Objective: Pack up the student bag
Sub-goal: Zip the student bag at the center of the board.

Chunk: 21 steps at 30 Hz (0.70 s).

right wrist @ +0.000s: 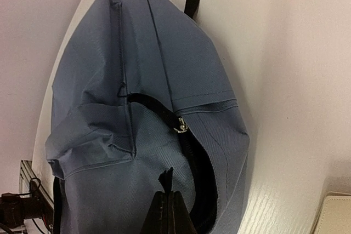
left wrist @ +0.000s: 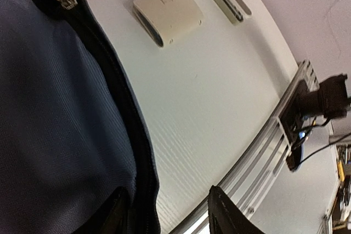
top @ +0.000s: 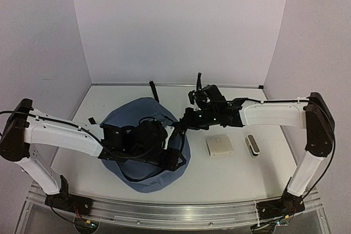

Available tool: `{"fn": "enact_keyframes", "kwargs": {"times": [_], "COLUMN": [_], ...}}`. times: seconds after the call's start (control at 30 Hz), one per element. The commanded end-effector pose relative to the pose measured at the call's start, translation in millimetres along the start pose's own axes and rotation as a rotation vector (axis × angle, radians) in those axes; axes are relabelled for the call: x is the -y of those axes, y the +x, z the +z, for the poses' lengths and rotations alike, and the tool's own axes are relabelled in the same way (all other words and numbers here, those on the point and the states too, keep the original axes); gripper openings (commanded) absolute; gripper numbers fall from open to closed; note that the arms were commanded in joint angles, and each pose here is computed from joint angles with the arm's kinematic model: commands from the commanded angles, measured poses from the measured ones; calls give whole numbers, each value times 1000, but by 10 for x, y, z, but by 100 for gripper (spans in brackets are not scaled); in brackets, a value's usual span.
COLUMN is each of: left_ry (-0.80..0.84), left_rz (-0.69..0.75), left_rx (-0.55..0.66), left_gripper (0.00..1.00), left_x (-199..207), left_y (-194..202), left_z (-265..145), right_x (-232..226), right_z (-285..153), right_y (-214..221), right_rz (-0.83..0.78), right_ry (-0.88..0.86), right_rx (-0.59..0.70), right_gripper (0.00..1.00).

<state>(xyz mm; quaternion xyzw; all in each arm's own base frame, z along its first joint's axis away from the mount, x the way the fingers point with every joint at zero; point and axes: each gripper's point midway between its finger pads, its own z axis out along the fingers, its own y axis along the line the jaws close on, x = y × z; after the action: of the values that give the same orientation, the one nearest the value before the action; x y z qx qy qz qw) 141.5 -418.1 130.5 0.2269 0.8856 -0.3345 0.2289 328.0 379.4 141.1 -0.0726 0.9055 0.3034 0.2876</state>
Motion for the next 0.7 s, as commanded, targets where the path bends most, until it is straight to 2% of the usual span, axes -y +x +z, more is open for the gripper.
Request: {"fn": "enact_keyframes", "kwargs": {"times": [0.0, 0.27, 0.6, 0.67], "left_ry": [-75, -160, -129, -139], "left_rz": [-135, -147, -131, -130], "left_rx": [170, 230, 238, 229], "left_gripper": [52, 51, 54, 47], "left_x": [-94, -214, -95, -112], "left_y": [-454, -696, -795, -780], "left_z": [-111, -19, 185, 239], "right_x": [-252, -324, -294, -289], "right_z": [-274, -389, -413, -413], "right_y": [-288, -251, -242, -244], "right_rz": [16, 20, 23, 24], "right_ry": [-88, -108, -96, -93], "right_rx": [119, 126, 135, 137], "right_gripper": [0, 0, 0, 0]}}
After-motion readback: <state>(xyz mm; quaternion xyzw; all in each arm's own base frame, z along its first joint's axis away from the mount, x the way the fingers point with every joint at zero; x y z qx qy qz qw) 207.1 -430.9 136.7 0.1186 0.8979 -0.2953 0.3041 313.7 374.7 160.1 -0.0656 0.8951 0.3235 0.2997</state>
